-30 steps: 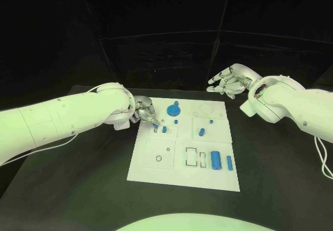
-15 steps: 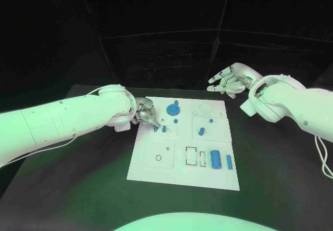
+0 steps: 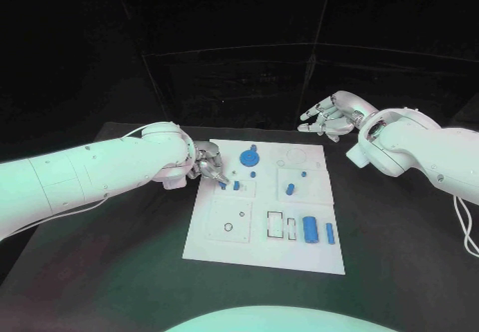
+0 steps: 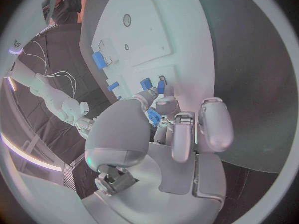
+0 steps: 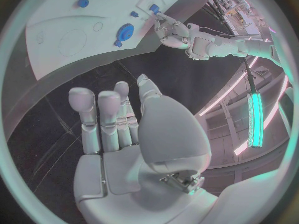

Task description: Assemble the parts on the task board

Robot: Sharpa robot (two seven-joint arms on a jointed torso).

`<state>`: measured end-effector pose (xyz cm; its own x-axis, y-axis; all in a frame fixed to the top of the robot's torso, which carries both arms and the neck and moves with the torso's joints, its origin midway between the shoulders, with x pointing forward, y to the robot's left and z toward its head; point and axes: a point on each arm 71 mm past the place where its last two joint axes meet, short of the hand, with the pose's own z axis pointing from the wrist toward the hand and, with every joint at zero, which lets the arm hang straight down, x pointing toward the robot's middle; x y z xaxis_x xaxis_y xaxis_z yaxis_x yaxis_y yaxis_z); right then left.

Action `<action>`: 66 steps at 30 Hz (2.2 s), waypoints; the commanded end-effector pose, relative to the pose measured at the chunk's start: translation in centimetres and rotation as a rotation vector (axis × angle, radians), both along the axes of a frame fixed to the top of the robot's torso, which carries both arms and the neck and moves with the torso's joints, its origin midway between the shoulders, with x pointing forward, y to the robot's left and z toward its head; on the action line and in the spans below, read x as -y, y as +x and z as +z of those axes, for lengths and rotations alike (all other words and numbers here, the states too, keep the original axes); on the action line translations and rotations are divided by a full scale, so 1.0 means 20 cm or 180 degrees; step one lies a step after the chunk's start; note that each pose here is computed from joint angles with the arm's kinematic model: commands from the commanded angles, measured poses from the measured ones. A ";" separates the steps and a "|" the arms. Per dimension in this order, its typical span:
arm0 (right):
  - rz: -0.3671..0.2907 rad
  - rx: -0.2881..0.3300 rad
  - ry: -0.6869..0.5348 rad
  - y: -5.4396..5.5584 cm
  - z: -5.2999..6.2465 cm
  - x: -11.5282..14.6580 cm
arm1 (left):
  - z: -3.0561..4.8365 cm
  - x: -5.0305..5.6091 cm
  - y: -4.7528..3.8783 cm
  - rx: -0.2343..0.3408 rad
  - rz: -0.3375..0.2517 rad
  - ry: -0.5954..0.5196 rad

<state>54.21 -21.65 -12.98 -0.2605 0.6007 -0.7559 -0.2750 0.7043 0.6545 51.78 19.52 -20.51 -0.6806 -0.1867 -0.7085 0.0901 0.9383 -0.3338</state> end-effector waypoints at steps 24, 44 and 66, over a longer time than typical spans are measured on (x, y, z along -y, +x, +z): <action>0.0031 0.0014 -0.0001 0.00 0.01 0.00 | -0.012 0.00 -0.014 -0.0096 -0.0040 0.0116; 0.0044 0.0032 0.0010 -0.01 0.01 -0.01 | -0.025 0.03 0.012 -0.0171 -0.0012 0.0136; 0.0041 0.0039 0.0013 -0.01 0.01 -0.01 | -0.022 0.01 0.025 -0.0122 0.0073 0.0138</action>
